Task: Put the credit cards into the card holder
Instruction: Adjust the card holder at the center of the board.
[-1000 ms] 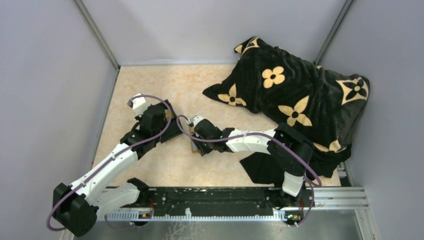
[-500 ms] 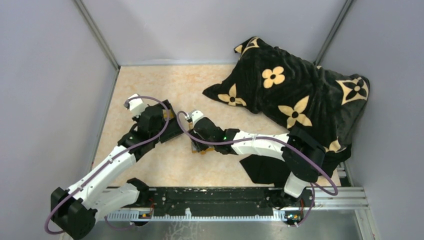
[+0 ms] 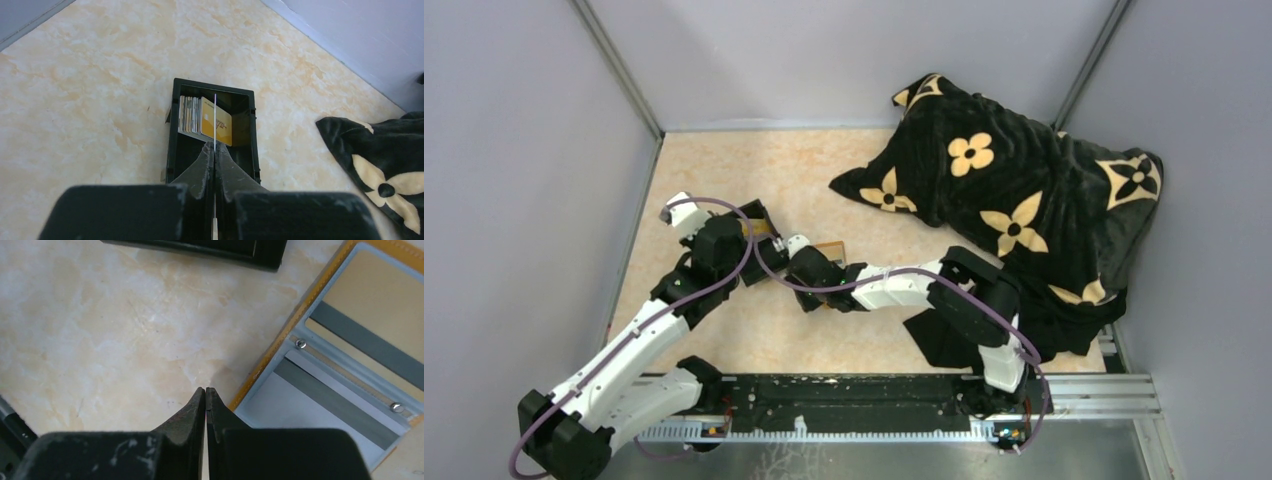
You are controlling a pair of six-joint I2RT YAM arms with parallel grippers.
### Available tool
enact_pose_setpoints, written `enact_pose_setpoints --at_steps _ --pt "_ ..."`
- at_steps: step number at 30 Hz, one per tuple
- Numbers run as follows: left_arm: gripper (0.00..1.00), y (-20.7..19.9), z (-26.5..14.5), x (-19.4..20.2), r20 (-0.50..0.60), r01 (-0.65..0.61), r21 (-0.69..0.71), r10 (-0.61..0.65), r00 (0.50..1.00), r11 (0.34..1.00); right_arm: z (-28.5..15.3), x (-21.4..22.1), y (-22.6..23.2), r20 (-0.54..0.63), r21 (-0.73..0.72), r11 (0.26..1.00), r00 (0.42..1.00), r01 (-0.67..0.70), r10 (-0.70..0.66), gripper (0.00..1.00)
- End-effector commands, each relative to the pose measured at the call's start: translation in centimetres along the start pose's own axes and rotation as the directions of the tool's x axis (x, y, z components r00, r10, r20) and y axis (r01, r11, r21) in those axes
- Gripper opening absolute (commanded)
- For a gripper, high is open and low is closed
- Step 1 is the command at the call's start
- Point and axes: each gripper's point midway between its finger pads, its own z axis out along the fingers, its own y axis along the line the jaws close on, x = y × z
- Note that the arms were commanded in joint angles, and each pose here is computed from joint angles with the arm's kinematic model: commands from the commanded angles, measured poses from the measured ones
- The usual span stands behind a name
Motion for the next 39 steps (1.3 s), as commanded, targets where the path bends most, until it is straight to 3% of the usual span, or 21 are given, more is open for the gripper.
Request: enact_pose_setpoints --at_steps 1,16,29,39 --pt "0.0 0.5 -0.3 0.1 0.002 0.009 -0.008 -0.009 1.0 1.0 0.9 -1.6 0.3 0.047 0.031 0.998 0.998 -0.046 0.044 0.02" --pt "0.0 0.4 0.0 0.8 -0.005 0.013 -0.003 -0.013 1.0 1.0 -2.1 3.8 -7.0 -0.03 0.304 0.952 0.998 -0.04 0.052 0.0" --pt "0.0 -0.9 0.3 2.7 -0.061 0.007 0.064 -0.003 0.998 0.998 -4.1 3.4 -12.0 -0.007 0.388 0.917 0.995 -0.088 0.098 0.0" --pt "0.0 -2.5 0.6 5.3 -0.138 0.004 0.143 0.016 0.99 0.99 -4.5 2.7 -13.4 -0.004 0.4 0.911 0.994 -0.098 0.108 0.0"
